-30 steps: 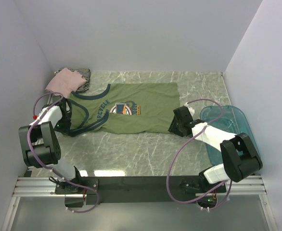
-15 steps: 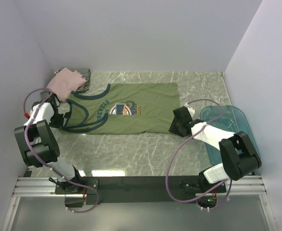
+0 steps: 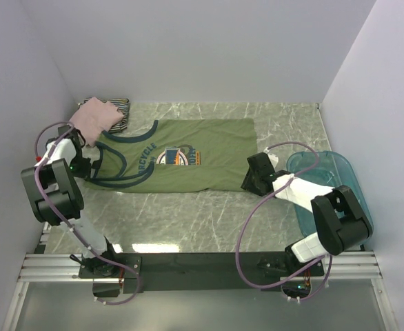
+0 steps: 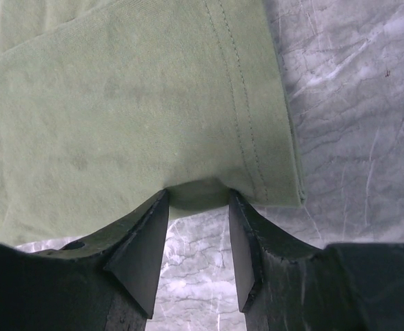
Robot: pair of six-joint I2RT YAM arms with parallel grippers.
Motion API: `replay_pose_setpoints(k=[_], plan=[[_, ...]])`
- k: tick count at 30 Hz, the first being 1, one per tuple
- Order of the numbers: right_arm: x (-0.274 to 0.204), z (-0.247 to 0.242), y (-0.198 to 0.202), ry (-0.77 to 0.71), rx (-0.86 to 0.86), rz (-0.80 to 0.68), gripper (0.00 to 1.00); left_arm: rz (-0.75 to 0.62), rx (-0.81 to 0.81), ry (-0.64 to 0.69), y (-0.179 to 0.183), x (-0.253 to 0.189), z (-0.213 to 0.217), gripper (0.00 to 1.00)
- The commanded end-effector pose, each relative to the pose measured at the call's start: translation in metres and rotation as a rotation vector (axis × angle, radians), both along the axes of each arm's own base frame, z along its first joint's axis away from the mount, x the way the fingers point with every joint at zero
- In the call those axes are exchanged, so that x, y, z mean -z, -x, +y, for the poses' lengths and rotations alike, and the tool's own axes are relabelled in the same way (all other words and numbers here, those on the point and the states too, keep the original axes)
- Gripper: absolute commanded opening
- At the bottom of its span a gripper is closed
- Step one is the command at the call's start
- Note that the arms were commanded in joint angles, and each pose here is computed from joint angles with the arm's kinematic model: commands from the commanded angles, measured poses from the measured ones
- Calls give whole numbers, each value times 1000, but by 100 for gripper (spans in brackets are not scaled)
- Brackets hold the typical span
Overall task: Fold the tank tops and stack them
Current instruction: Fold the tank top
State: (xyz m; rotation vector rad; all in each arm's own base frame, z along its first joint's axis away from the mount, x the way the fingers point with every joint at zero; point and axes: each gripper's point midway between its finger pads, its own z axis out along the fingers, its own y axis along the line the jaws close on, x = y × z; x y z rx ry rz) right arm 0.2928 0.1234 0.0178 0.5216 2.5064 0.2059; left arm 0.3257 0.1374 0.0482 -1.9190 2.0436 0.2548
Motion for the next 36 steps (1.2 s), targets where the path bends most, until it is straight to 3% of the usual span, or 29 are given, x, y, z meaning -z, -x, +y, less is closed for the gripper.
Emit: replay_pose_setpoints(k=[1,5,10,16,20,27,29,36], plan=[[-5,-7,1,7,13,1,48,-4,-20,-21,-1,-5,11,11],[-6,-15,2,-11,31,12,50,-89,63,-4,-21,-16,11,42],[-24,-20,1,0,39,-26,55,-272,254,-21,-50,-62,1,68],[-21,-25,9,14,60,2,62,-330,414,-109,-42,-104,-23,70],[-26,-28,8,6,95,-17,61,-364,618,-137,-43,-112,-91,65],[-71,-12,-42,-26,92,-128,60,-465,945,-37,-43,-93,-221,59],[-61,-6,-47,-33,94,-96,60,-477,1008,0,-45,-86,-250,58],[-26,-1,-45,-53,122,-22,58,-506,1049,12,-71,-59,-298,53]])
